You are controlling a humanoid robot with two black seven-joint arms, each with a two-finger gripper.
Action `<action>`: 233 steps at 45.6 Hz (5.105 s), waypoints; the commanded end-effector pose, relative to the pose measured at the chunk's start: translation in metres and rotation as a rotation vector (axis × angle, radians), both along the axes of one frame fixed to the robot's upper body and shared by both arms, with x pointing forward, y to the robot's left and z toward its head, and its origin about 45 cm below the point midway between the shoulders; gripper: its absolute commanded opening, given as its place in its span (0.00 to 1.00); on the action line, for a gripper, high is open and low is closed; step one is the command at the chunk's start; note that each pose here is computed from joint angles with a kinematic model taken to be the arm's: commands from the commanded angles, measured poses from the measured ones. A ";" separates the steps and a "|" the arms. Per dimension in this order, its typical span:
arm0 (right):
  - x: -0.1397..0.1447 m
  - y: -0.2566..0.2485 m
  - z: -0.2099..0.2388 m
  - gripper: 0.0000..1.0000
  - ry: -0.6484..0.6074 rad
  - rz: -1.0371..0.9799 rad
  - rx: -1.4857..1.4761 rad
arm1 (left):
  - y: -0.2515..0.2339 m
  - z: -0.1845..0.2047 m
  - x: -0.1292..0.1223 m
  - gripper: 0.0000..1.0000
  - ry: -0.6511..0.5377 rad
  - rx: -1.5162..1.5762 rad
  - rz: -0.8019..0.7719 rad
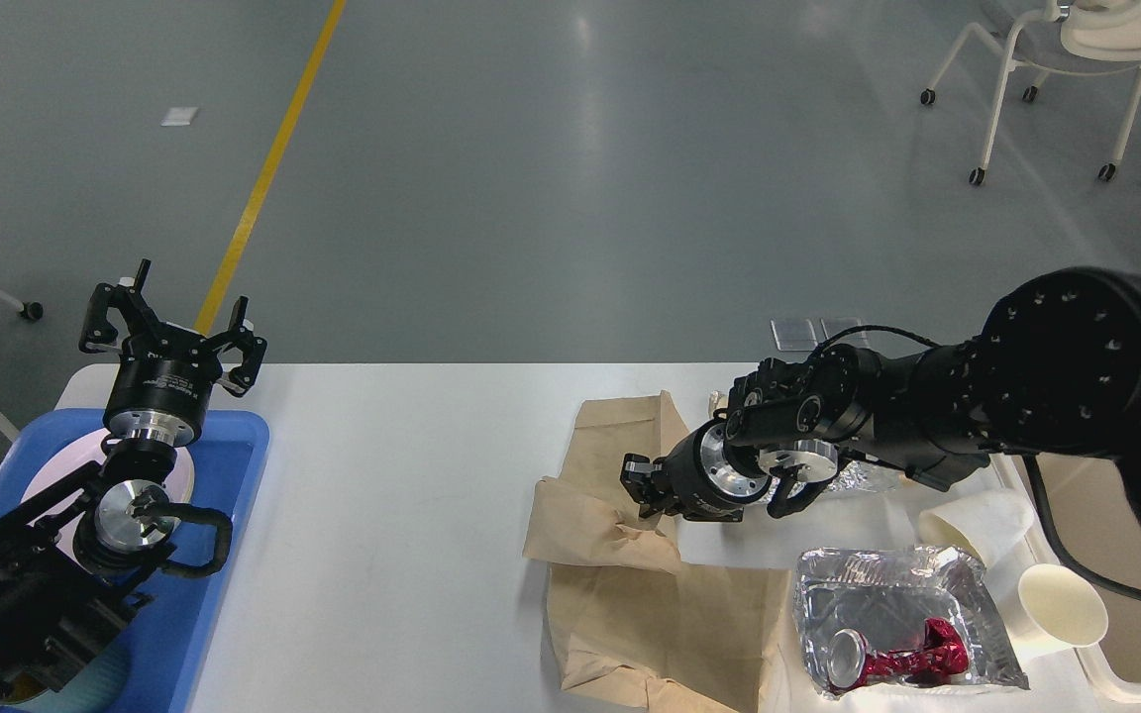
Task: Tidy desktop
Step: 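Lift the paper bag with the right gripper and carry it into the white bin, then release the bag in the bin and bring the right gripper back, then lower the right gripper to the second brown paper bag and grasp it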
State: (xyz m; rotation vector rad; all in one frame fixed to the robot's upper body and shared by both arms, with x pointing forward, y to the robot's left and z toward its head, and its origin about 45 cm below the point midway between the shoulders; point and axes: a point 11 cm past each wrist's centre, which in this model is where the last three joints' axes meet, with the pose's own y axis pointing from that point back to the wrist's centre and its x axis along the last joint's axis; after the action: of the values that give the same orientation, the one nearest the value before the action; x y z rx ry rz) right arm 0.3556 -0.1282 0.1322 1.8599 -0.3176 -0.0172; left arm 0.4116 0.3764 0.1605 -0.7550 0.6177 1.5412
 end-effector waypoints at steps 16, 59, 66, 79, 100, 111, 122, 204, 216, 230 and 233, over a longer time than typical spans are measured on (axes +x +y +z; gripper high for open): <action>-0.007 -0.019 0.139 0.00 0.000 0.285 -0.121 | 0.000 0.000 0.000 0.97 0.000 0.000 0.000; 0.048 -0.368 0.092 0.00 -0.266 -0.376 -0.546 | 0.000 0.000 0.000 0.97 0.000 0.000 0.000; 0.041 -0.418 0.062 0.00 -0.393 -0.501 -0.606 | 0.000 0.000 0.000 0.97 0.000 -0.001 -0.001; -0.001 -0.418 -0.023 0.00 -0.485 -0.568 -0.638 | 0.000 0.000 0.000 0.97 0.000 -0.001 -0.001; -0.034 -0.417 -0.058 1.00 -0.457 -0.553 -0.673 | 0.000 0.000 0.000 0.97 0.000 0.000 0.000; -0.032 -0.417 -0.056 1.00 -0.462 -0.551 -0.674 | 0.000 0.001 0.000 0.97 -0.001 0.000 0.000; -0.005 -0.410 -0.035 1.00 -0.506 -0.545 -0.642 | 0.000 0.000 0.000 0.97 0.000 0.000 0.000; -0.093 -0.125 0.031 1.00 0.162 -0.074 -0.140 | 0.000 0.000 0.000 0.97 0.000 0.000 0.000; -0.130 -0.088 0.015 1.00 0.271 -0.123 -0.052 | 0.000 0.000 0.000 0.97 0.000 0.000 0.000; -0.156 -0.046 -0.012 1.00 0.353 -0.278 0.076 | 0.000 0.000 0.000 0.97 0.000 0.000 0.000; -0.156 -0.038 -0.013 1.00 0.357 -0.295 0.103 | 0.000 0.000 0.000 0.97 0.000 0.000 0.000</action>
State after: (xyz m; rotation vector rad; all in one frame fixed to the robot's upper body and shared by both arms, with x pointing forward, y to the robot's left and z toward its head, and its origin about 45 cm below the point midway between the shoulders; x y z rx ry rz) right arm 0.2012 -0.1800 0.1229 1.8225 -0.3128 -0.5224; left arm 0.4116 0.3765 0.1605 -0.7550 0.6173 1.5415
